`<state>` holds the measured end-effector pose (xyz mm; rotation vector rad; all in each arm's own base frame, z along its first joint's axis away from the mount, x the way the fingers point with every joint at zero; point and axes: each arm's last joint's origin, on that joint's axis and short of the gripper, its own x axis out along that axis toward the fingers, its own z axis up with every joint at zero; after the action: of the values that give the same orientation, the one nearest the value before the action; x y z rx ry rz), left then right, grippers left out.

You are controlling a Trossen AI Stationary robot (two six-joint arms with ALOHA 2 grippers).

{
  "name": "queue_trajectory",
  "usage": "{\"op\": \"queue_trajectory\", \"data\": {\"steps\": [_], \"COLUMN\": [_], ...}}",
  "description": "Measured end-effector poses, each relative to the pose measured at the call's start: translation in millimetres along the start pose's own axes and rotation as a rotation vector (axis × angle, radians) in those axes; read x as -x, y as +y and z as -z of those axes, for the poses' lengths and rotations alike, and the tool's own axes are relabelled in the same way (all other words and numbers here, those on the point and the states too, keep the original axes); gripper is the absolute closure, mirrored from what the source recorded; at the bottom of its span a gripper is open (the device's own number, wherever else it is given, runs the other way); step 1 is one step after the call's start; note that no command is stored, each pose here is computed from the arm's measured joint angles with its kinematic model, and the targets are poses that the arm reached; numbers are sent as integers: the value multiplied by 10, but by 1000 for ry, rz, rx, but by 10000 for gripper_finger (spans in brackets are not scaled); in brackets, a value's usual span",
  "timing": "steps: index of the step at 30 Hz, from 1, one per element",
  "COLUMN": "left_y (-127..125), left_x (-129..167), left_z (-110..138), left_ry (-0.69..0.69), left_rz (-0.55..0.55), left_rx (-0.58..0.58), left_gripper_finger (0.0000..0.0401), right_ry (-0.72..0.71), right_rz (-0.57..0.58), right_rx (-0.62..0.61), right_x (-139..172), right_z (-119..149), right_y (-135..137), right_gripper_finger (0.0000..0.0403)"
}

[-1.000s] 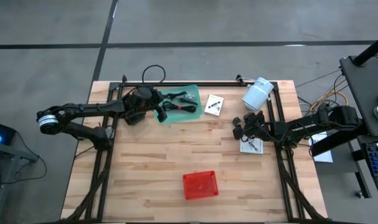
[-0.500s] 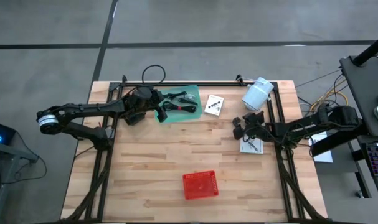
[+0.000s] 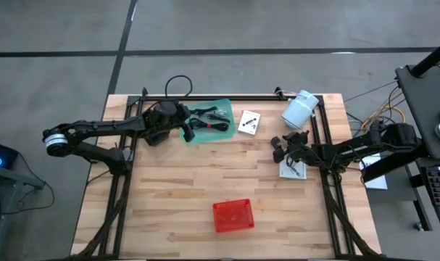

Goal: Pick and place items into bin
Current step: Put the black charger adapter into the black bin

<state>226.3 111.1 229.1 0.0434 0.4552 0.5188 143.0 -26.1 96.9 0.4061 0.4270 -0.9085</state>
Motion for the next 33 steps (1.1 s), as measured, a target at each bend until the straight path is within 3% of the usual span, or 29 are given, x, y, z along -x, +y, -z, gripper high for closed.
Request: {"op": "queue_trajectory", "data": {"steps": [15, 24, 33], "left_y": [0, 0, 0], "left_x": [0, 0, 0], "left_z": [-3, -2, -1], "left_ry": [-5, -5, -4], "left_rz": [0, 0, 0], "left_rx": [1, 1, 2], "left_gripper_finger": [209, 209, 209], "right_ry": [22, 44, 18], "right_rz": [-24, -3, -23], "right_rx": [100, 77, 70], "right_x": [-103, -129, -130], "right_z": [92, 139, 110], "right_y": [54, 41, 66], "right_gripper_finger": [106, 106, 151]}}
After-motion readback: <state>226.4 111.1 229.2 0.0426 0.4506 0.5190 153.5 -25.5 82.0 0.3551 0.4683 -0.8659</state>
